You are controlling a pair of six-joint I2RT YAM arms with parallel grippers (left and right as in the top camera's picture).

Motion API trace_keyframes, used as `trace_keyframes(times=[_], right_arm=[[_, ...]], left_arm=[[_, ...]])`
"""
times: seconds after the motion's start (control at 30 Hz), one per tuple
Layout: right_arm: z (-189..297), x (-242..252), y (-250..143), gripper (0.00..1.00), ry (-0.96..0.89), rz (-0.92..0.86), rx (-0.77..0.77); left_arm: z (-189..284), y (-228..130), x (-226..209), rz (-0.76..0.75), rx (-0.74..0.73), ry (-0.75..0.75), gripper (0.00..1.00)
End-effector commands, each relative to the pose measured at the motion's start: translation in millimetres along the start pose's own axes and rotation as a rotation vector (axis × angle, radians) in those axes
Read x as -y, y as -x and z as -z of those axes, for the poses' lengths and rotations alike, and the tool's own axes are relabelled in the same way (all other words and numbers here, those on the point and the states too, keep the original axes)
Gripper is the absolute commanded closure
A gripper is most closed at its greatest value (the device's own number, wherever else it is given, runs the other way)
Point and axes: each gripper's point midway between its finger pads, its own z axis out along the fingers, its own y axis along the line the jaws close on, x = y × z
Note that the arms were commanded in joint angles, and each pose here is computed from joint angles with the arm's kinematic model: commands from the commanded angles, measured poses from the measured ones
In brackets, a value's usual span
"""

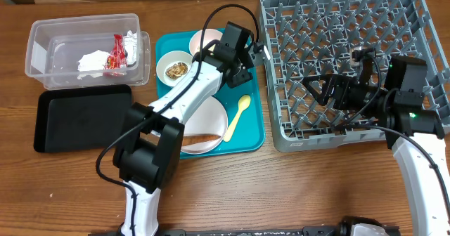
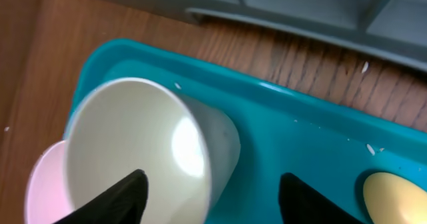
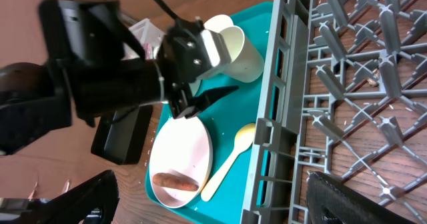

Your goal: Sort waste into correct bins and load items into the dishwasher

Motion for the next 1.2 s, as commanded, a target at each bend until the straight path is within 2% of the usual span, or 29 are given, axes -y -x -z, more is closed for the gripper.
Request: trace_keyframes(times=[0.0,0.07,0.2,0.3,0.33,0.5,0.6,0.77,0.83,0.87,1.07,1.17], right_arm=[[7,-7,10,0.08,-0.005,0.042,0.032],[7,-7,10,0.08,-0.005,0.042,0.032],[7,-7,10,0.08,-0.005,0.042,0.032],[7,-7,10,0.08,-0.005,0.043,0.034],[7,-7,10,0.08,-0.005,0.043,0.034],[7,-8,10,0.08,-0.004,0.043,0.033],[7,-8,10,0.07,-0.004,0.043,0.033],[7,-11,11,0.07,0.017,0.051,0.036],[7,-18,12,0.07,0.053,0.061,0.037],[8,-24,13,0.07,0.086,0.071,0.037],[6,-57,16,0.07,0.235,0.124,0.035],[0,-76,21,0.07,0.283,0.151,0.049]], left_arm=[[-19,-9,10,0.023,-0.035,-0.025,0.4],[-23,-13,14,0.029,-0.051,-0.037,0.5],[-22,-13,13,0.056,-0.05,-0.034,0.77],[-18,-10,9,0.086,-0.044,-0.018,0.87],[-14,-8,4,0.141,-0.042,0.001,0.94],[22,3,-11,0.418,-0.041,0.023,0.96],[57,10,-13,0.544,-0.046,-0.039,0.96],[130,33,-4,0.697,0.051,-0.311,0.96],[165,47,4,0.745,0.143,-0.496,0.96],[190,58,8,0.766,0.225,-0.639,0.96],[280,78,-3,0.805,0.572,-1.162,0.96],[311,78,-11,0.797,0.678,-1.319,0.96]])
